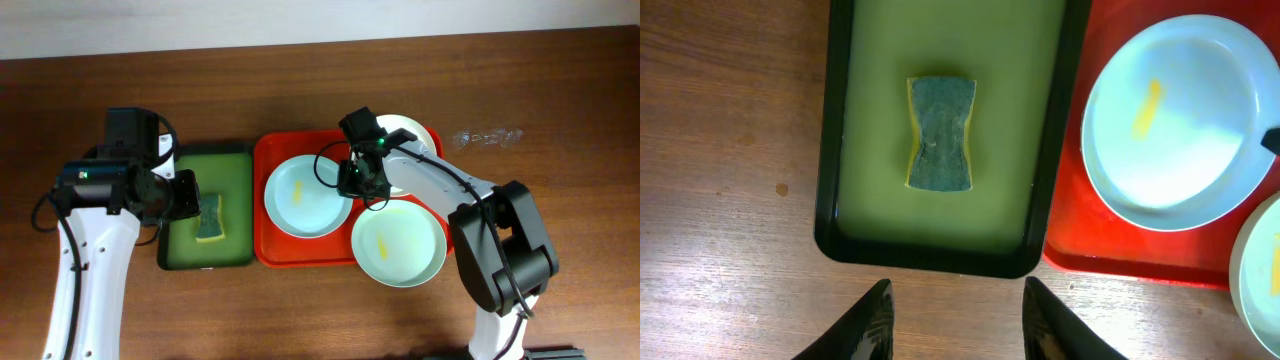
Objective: Clean dirty plates on tray and stack at the side
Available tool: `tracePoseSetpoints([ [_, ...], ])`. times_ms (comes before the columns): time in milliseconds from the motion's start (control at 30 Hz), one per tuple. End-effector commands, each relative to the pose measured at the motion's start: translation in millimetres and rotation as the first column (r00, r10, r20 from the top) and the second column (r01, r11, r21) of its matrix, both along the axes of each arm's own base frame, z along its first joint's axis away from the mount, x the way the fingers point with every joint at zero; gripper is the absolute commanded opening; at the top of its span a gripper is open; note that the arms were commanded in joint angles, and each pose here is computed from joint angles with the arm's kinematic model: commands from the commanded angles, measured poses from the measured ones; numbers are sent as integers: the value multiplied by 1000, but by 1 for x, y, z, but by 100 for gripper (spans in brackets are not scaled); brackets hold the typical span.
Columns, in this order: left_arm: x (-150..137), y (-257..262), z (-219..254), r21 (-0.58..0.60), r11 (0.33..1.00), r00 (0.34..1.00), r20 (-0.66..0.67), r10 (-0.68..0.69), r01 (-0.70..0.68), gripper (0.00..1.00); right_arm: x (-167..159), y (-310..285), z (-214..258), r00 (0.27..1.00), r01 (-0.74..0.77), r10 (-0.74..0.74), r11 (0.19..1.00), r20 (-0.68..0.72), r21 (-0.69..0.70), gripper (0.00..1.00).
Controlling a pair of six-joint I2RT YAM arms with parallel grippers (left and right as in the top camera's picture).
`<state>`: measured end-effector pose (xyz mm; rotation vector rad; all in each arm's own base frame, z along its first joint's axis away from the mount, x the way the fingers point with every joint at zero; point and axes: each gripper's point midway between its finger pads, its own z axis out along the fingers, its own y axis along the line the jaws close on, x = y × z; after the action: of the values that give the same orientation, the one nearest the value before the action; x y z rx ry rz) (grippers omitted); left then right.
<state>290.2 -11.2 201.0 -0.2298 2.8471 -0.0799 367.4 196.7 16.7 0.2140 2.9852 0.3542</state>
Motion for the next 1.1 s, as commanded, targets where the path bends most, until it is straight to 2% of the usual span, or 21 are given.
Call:
tracePoseSetpoints([
  [0, -1, 0, -4, 1, 1000, 1000, -14, 8, -8, 39, 6, 0, 2, 1000, 2, -2, 1000, 21, -16, 4],
  [67, -1, 0, -6, -5, 999, 999, -17, 33, -33, 37, 7, 1, 2, 1000, 2, -1, 1000, 25, -14, 4],
  [167, -2, 0, -23, -4, 999, 999, -35, 33, -33, 41, 6, 1, 2, 1000, 0, 0, 1000, 23, -15, 4],
  [300, 7, 0, -48, -2, 999, 997, -68, 33, -33, 31, 6, 1, 2, 1000, 0, 0, 1000, 24, -15, 4],
  [433, 22, 9, -100, 60, 998, 978, -201, 48, -36, 33, 6, 1, 2, 1000, 0, 0, 1000, 24, -15, 4],
  [533, 30, 8, -134, 62, 998, 963, -270, 29, -13, 32, 6, 1, 2, 1000, 0, 0, 1000, 24, -15, 4],
  [667, 38, 8, -157, 62, 997, 958, -287, -15, 35, 30, 6, 1, 2, 1000, 0, 0, 1000, 24, -15, 4],
  [767, 45, 5, -171, 64, 995, 968, -241, -64, 82, 31, 6, 1, 2, 1000, 0, 0, 1000, 24, -15, 4],
  [1067, 28, 3, -196, 64, 994, 962, -262, -72, 92, 32, 6, 1, 2, 1000, 0, 0, 1000, 24, -15, 4],
])
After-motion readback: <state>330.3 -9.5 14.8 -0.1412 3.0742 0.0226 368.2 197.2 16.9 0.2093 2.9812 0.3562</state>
